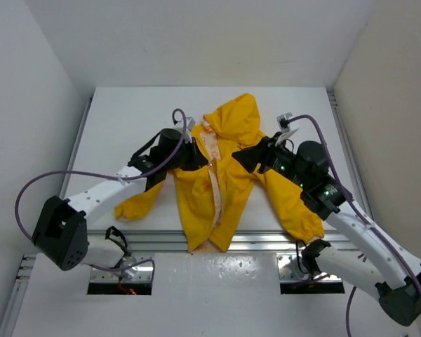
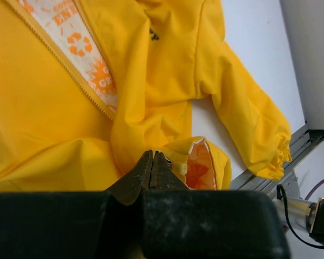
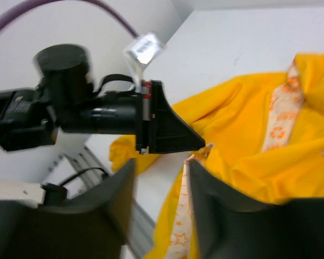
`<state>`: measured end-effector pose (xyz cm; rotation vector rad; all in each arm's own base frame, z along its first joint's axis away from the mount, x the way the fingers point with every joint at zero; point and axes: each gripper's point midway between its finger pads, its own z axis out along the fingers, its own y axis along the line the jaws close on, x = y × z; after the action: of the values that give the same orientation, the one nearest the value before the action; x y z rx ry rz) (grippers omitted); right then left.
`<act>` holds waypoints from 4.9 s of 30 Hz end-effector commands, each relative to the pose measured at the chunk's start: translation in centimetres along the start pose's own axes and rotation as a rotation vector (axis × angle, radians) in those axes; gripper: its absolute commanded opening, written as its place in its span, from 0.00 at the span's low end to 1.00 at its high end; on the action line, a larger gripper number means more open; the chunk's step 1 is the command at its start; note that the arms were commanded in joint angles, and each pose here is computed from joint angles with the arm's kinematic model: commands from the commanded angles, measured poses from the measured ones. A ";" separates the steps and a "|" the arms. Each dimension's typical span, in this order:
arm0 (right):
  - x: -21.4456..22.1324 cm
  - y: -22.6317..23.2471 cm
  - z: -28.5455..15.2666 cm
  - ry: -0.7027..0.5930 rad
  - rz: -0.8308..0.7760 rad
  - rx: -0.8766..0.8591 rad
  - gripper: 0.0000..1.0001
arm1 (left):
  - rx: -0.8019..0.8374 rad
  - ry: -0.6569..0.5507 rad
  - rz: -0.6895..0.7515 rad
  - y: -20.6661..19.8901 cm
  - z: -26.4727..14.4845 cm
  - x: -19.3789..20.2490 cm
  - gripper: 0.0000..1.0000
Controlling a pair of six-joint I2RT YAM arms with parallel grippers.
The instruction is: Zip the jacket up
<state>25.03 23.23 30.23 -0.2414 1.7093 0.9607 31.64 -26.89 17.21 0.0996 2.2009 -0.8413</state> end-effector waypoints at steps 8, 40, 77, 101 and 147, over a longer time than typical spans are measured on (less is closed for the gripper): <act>-0.9 0.4 2.1 0.228 0.545 -0.094 0.69 | 0.075 -0.293 0.167 -4.8 -6.7 -8.1 0.00; -0.8 3.8 7.4 0.398 0.938 -0.188 0.64 | 0.033 -0.476 0.467 -9.8 -9.3 -12.7 0.00; -1.8 1.7 7.7 0.337 0.780 -0.208 0.00 | 0.109 -0.425 0.510 -11.0 -9.2 -10.1 0.00; 1.4 2.6 1.3 0.476 0.481 -0.420 0.00 | 0.122 -0.357 0.278 -6.8 -4.9 -9.2 0.00; -13.5 -5.1 -9.8 0.058 0.376 -0.291 0.00 | -0.746 -0.683 0.431 18.3 -15.1 -27.2 0.00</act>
<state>29.12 11.11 36.16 0.0358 1.7991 1.5974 44.14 -14.00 33.49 0.2356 1.5921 -0.3512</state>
